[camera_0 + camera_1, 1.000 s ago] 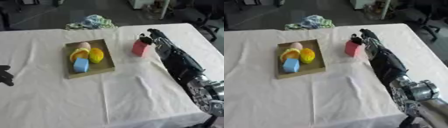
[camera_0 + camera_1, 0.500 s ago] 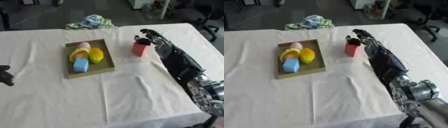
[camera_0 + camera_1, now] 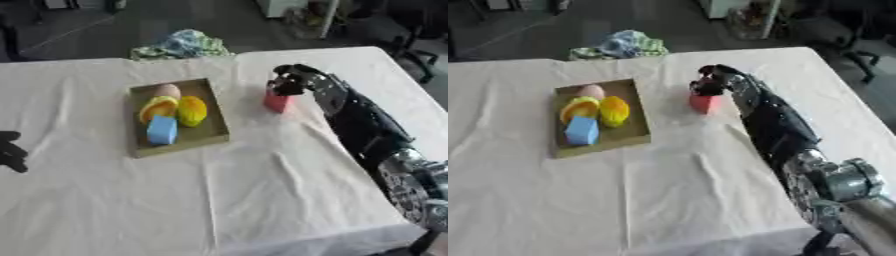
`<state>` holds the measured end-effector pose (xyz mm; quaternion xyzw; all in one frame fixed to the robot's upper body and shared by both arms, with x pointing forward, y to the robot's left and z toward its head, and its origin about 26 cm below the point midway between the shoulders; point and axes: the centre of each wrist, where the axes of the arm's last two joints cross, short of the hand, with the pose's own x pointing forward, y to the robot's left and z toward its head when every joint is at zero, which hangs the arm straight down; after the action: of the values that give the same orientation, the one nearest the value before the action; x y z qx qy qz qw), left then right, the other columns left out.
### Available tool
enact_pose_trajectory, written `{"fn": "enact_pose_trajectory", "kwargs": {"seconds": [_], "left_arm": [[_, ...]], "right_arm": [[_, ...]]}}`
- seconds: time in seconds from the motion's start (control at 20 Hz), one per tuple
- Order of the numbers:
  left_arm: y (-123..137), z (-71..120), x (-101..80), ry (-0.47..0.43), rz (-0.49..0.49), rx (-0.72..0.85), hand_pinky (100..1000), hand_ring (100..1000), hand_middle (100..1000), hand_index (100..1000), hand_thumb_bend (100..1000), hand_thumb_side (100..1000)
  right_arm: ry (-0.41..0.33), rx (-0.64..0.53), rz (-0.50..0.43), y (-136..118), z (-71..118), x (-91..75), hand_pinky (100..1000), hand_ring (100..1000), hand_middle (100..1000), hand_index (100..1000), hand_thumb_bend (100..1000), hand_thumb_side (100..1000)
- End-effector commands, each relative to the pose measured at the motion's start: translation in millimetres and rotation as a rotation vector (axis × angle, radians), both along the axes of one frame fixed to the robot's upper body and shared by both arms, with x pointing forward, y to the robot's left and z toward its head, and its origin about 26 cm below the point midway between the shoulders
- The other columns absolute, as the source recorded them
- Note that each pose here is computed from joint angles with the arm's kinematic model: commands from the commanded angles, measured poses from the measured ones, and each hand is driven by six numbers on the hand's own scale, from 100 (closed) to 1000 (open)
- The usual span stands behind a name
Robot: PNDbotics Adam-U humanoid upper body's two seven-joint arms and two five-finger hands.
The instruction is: Pick up objects on the table and place them in the box.
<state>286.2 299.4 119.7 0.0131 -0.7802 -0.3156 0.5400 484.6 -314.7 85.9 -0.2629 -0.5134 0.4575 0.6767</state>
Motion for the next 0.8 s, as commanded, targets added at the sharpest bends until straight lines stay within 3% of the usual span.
{"fn": "enact_pose_trajectory", "kwargs": {"seconds": [0.05, 0.45, 0.7, 0.8], "left_arm": [[2.0, 6.2, 0.3, -0.019, -0.001, 0.012, 732, 551, 577, 802, 100, 931], [1.8, 6.4, 0.5, -0.020, -0.002, 0.011, 732, 551, 577, 802, 100, 931], [1.9, 6.6, 0.6, -0.021, -0.001, 0.011, 733, 551, 577, 802, 100, 931], [1.8, 6.6, 0.6, -0.020, -0.002, 0.011, 733, 551, 578, 802, 100, 932]], "right_arm": [[-0.026, -0.057, -0.026, -13.4, 17.9, 2.7, 948, 958, 962, 1000, 148, 554], [-0.014, -0.148, -0.024, -11.5, 18.0, 2.7, 959, 978, 981, 1000, 194, 563], [0.035, -0.172, -0.001, -11.0, 14.2, 1.9, 954, 978, 982, 1000, 182, 496], [0.046, -0.164, 0.005, -11.3, 13.1, 1.5, 946, 968, 970, 1000, 178, 573]]}}
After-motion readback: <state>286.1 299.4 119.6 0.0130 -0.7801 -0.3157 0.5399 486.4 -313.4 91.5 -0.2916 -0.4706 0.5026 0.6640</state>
